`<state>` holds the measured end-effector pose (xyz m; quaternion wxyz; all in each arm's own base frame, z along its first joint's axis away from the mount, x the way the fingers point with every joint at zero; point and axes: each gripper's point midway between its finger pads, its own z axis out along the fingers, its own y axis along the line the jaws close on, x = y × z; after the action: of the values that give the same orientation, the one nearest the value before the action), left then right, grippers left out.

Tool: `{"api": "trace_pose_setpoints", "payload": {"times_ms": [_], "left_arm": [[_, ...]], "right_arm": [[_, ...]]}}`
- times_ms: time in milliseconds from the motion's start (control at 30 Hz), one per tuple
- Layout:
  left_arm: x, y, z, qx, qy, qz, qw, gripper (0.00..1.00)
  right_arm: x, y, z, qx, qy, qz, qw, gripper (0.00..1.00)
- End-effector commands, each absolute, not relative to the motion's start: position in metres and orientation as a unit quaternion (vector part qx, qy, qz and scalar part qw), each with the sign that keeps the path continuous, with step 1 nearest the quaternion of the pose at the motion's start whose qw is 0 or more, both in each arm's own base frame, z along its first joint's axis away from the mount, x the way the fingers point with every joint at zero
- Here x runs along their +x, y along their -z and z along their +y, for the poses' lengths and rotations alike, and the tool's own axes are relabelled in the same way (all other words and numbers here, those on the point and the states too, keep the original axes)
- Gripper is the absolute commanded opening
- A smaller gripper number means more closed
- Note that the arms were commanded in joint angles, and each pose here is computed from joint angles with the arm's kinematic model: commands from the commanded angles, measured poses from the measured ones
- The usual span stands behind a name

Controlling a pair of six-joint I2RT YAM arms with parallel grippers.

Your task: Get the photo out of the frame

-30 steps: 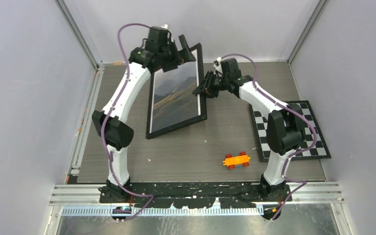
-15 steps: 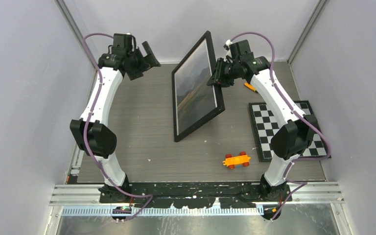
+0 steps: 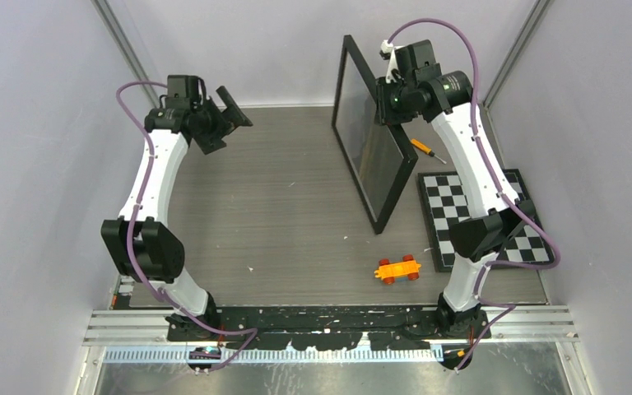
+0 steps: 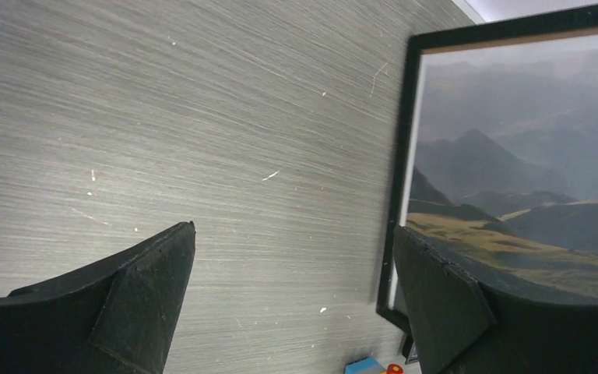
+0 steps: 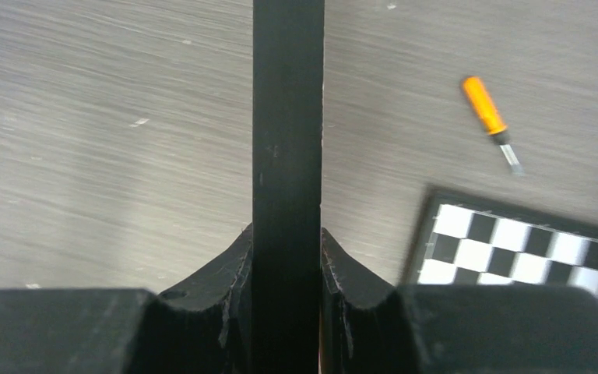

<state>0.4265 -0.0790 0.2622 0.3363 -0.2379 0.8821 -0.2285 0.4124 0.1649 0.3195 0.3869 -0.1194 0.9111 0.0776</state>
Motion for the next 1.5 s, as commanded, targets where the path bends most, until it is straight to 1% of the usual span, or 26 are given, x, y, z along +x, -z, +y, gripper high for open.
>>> {"api": "trace_pose_setpoints", "payload": {"times_ms": [0, 167, 200, 333, 500, 600, 833, 1033, 1167, 1233, 1333, 1400, 1433, 1467], "left_arm": [[0.428, -0.288, -0.08, -0.237, 0.269, 0.855, 0.376, 1.0], [0.426, -0.287, -0.083, -0.242, 0.293, 0.848, 0.37, 1.0], [0.429, -0.287, -0.073, -0.255, 0.293, 0.842, 0.373, 1.0], [0.431, -0.292, -0.075, -0.274, 0.326, 0.829, 0.363, 1.0], [0.438, -0.295, -0.089, -0.304, 0.375, 0.805, 0.346, 1.0], [0.443, -0.297, -0.098, -0.315, 0.389, 0.793, 0.347, 1.0], [0.445, -0.301, -0.141, -0.296, 0.402, 0.794, 0.347, 1.0], [0.441, -0.29, -0.158, -0.296, 0.398, 0.801, 0.336, 1.0], [0.442, -0.278, -0.163, -0.308, 0.394, 0.806, 0.317, 1.0], [0.444, -0.273, -0.163, -0.314, 0.39, 0.809, 0.309, 0.98], [0.443, -0.269, -0.162, -0.319, 0.384, 0.812, 0.304, 0.91], [0.441, -0.268, -0.161, -0.319, 0.379, 0.815, 0.303, 0.83], [0.44, -0.265, -0.16, -0.321, 0.373, 0.817, 0.301, 0.78], [0.439, -0.262, -0.159, -0.323, 0.368, 0.82, 0.297, 0.7]], "right_arm": [[0.423, -0.379, 0.177, -0.199, -0.01, 0.846, 0.494, 0.01], [0.427, -0.368, 0.205, -0.281, 0.07, 0.82, 0.494, 0.01], [0.428, -0.363, 0.211, -0.292, 0.08, 0.817, 0.492, 0.01], [0.425, -0.338, 0.236, -0.33, 0.11, 0.807, 0.477, 0.0], [0.412, -0.316, 0.274, -0.371, 0.134, 0.782, 0.483, 0.01], [0.405, -0.304, 0.295, -0.387, 0.142, 0.771, 0.486, 0.0], [0.386, -0.285, 0.328, -0.406, 0.137, 0.764, 0.482, 0.01], [0.37, -0.271, 0.342, -0.423, 0.133, 0.761, 0.473, 0.07], [0.361, -0.264, 0.351, -0.432, 0.128, 0.759, 0.47, 0.09], [0.357, -0.262, 0.355, -0.438, 0.126, 0.757, 0.469, 0.11], [0.353, -0.255, 0.362, -0.446, 0.125, 0.754, 0.466, 0.16], [0.352, -0.253, 0.365, -0.448, 0.123, 0.753, 0.466, 0.19], [0.351, -0.253, 0.368, -0.45, 0.121, 0.752, 0.466, 0.21], [0.35, -0.251, 0.369, -0.452, 0.12, 0.752, 0.465, 0.21]]}}
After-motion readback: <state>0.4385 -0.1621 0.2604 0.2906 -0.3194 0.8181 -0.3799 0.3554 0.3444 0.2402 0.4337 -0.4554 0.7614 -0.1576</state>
